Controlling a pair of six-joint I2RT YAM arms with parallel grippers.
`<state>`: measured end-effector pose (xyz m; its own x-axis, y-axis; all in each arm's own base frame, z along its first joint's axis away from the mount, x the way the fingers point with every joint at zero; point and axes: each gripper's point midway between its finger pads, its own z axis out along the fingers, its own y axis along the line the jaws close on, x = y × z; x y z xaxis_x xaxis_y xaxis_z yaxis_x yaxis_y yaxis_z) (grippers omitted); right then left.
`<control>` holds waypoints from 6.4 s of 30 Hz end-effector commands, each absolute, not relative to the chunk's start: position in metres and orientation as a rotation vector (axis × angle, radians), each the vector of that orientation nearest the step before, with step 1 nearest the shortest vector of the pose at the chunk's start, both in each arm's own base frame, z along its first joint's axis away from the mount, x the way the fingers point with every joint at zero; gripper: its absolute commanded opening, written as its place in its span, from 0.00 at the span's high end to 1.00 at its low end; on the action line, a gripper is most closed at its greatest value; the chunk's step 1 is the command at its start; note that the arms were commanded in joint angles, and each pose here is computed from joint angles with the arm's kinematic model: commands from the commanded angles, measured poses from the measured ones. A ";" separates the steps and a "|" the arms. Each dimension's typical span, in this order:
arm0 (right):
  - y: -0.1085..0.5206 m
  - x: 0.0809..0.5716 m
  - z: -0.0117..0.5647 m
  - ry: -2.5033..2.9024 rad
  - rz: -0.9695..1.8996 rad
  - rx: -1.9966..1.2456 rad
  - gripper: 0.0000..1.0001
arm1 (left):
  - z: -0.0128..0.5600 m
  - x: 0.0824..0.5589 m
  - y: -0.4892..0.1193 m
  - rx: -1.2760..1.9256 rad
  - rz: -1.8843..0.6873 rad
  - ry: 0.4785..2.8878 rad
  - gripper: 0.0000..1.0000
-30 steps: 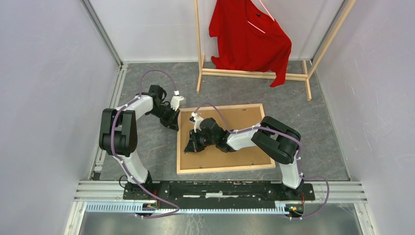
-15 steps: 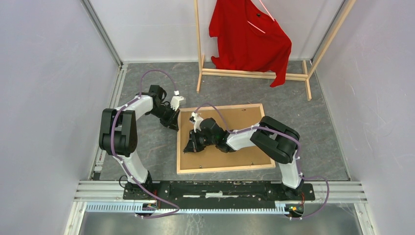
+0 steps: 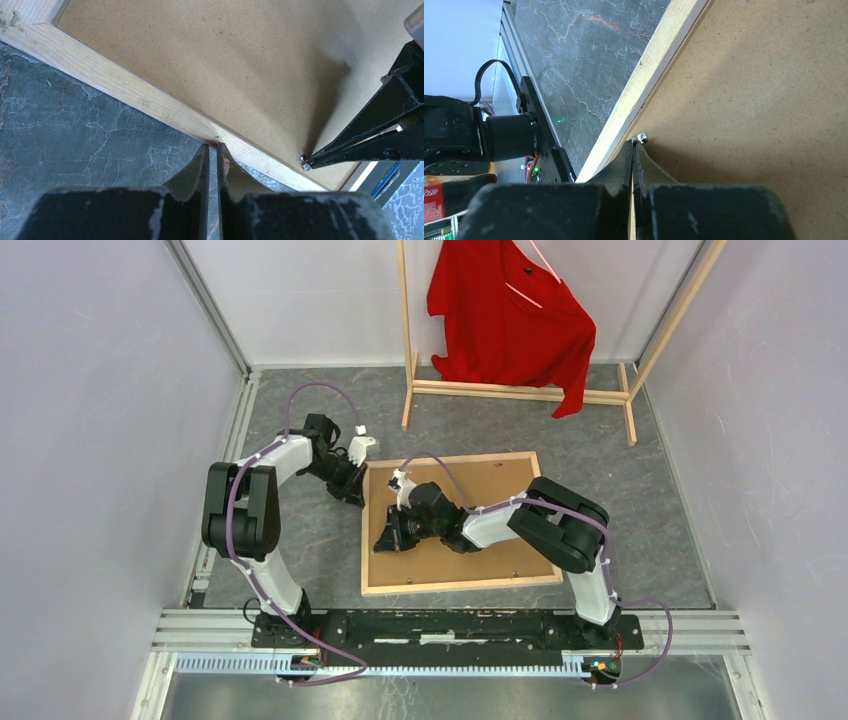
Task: Put the photo into the frame
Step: Install the photo frame at the center of the board, then adjust the photo frame at the center of the board.
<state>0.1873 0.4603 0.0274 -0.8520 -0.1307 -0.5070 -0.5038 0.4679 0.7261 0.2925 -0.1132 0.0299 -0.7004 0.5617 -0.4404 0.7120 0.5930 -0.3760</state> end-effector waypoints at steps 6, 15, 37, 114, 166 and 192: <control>0.470 0.195 0.025 2.300 1.329 -0.504 0.99 | 0.008 0.281 -0.110 1.108 -0.757 2.580 0.91; 0.468 0.201 0.020 2.297 1.290 -0.492 0.99 | 0.008 0.280 -0.111 1.104 -0.769 2.580 0.91; 0.469 0.220 0.016 2.277 1.240 -0.425 1.00 | 0.009 0.278 -0.109 1.108 -0.756 2.580 0.92; 0.126 0.384 0.106 2.263 0.116 0.032 0.02 | 0.091 0.265 -0.129 1.774 -0.417 2.292 0.54; 0.132 0.336 0.080 2.317 0.545 0.139 0.02 | 0.033 0.199 -0.175 1.582 -0.908 2.344 0.64; 0.311 0.183 0.109 2.110 1.085 -0.357 0.32 | 0.028 0.233 -0.177 1.138 -1.194 2.548 0.61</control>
